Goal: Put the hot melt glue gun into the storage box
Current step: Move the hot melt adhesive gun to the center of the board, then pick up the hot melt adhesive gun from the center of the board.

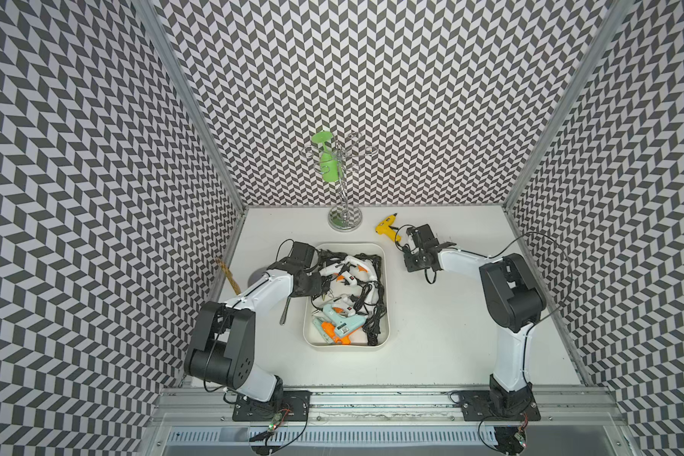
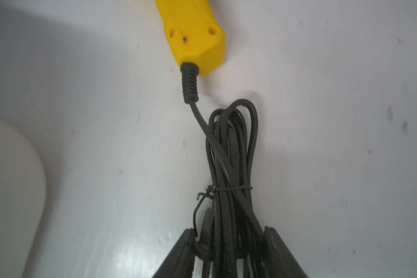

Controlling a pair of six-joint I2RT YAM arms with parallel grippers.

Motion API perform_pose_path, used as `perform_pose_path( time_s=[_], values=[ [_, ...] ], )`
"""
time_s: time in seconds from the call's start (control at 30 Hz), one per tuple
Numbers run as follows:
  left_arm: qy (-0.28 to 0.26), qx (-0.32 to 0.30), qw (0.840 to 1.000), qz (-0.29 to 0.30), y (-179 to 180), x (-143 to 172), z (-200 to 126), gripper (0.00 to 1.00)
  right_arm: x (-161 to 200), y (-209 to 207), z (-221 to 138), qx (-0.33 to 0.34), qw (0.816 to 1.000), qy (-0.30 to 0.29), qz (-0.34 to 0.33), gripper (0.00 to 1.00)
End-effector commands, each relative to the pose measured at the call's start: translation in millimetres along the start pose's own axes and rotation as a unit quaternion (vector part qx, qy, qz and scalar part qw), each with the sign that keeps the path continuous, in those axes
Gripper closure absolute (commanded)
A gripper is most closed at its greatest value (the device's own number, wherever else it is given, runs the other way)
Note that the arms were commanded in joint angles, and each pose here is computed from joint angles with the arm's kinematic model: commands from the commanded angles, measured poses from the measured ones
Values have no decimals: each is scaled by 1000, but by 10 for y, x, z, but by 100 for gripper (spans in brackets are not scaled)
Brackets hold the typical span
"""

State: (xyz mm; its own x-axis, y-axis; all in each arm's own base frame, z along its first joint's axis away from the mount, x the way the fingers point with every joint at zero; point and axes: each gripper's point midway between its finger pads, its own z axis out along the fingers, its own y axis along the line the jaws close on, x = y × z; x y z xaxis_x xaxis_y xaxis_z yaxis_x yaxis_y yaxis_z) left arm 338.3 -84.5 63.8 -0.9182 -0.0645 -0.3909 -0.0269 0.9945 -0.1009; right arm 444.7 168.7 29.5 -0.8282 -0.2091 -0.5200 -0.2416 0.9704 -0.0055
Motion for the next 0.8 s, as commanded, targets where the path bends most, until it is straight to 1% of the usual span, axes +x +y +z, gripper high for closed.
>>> perform_pose_path(
  time_s=[0.0,0.03,0.17,0.2,0.23,0.27,0.33,0.37,0.43,0.5,0.6,0.67,0.77],
  values=[
    [-46,40,998,4,-191,-337,-34,100,352,-80,-175,16,999,36,18,72],
    [-48,44,998,5,-219,-363,-19,100,428,-79,-234,14,999,42,22,71],
    [-51,63,997,13,-345,-440,33,100,600,53,-507,-30,998,47,25,64],
    [-52,64,996,17,-381,-464,46,100,599,78,-592,-37,998,43,25,60],
    [-54,66,996,19,-407,-495,54,100,580,87,-664,-41,998,39,23,55],
    [-54,69,996,20,-427,-512,71,100,541,82,-720,-41,998,34,21,48],
    [-54,77,995,19,-469,-556,102,100,341,-9,-834,-15,1000,8,14,35],
    [-56,80,995,19,-484,-571,112,100,236,-48,-863,-4,1000,-6,14,32],
    [-58,88,994,19,-521,-603,132,100,37,-118,-837,11,1000,-21,0,28],
    [-62,91,994,18,-536,-634,128,100,-82,-159,-711,14,1000,-16,-4,28],
    [-70,89,993,16,-527,-664,74,88,-147,-122,-482,-3,1000,5,-9,28],
    [-82,86,993,14,-503,-675,-6,75,-165,-93,-379,-9,1000,3,-10,28],
    [-106,90,990,3,-463,-731,-190,63,-143,-84,-270,-14,1000,6,-13,28]
  ],
)
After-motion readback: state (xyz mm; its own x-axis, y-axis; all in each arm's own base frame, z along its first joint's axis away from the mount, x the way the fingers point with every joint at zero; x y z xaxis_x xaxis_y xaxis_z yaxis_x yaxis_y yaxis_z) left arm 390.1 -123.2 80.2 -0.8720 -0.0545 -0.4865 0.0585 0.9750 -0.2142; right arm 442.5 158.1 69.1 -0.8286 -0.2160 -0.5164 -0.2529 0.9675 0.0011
